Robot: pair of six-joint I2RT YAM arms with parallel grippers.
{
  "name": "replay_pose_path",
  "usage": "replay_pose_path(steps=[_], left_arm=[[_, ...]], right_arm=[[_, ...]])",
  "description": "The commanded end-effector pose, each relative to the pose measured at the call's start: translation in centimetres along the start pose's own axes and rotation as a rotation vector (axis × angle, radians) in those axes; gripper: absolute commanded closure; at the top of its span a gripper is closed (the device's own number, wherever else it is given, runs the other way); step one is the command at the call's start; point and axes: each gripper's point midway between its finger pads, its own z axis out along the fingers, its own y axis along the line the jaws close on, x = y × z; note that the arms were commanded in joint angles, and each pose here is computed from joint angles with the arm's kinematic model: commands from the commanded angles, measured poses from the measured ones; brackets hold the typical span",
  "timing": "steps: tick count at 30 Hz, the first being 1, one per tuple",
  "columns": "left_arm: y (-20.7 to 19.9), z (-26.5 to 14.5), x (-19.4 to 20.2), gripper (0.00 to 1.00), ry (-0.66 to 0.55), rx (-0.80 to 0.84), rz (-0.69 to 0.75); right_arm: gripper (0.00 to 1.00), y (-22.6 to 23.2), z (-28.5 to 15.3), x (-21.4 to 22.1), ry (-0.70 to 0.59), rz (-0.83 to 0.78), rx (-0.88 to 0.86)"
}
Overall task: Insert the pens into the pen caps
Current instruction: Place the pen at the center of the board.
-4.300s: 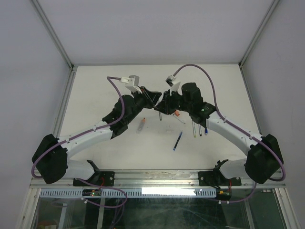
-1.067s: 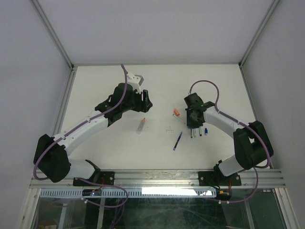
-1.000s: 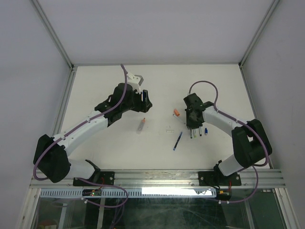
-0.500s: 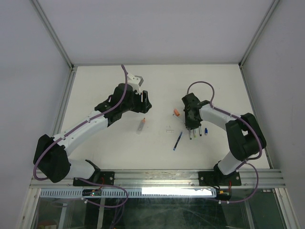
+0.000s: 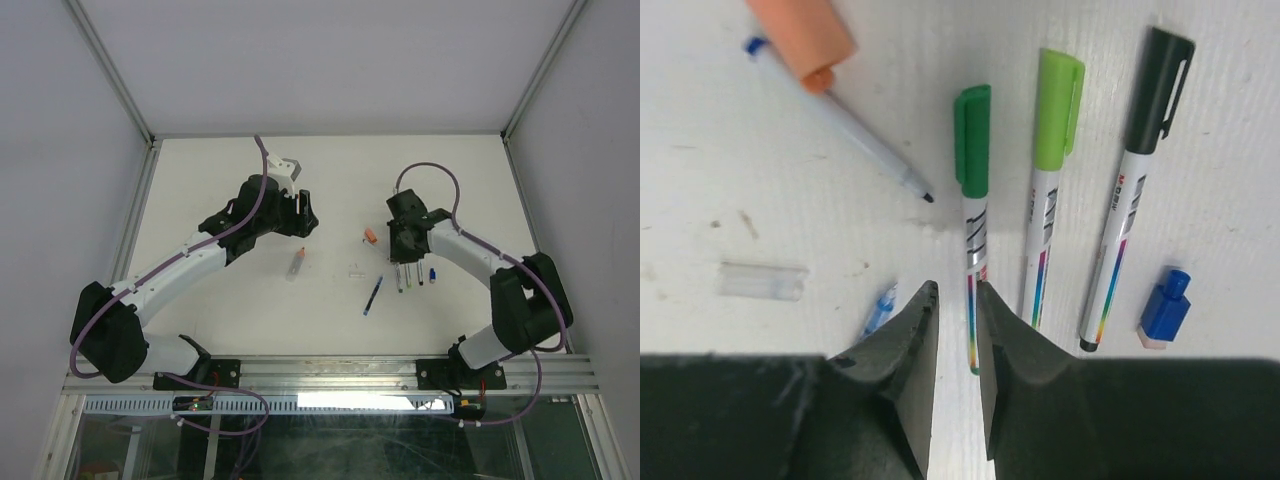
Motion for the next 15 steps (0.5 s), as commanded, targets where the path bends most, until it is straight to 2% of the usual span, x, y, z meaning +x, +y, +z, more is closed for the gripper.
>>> replay_pose_path(steps=[1, 8, 15], left_arm=[[0.0, -0.7, -2.8, 0.42, -0.085, -0.007, 0.018], [0.1, -0.5, -2.7, 0.42, -0.074, -0.010, 0.016], [0.1, -0.3, -2.4, 0.43, -0.062, -0.010, 0.014]], right_arm=[[0.76, 1.5, -4.9, -4.2, -0.189, 0.029, -0.105], [0.77, 2.3, -6.6, -3.9, -0.283, 0.139, -0.192], [0.76, 3.7, -6.1, -1.5, -0.306, 0.275, -0.209]])
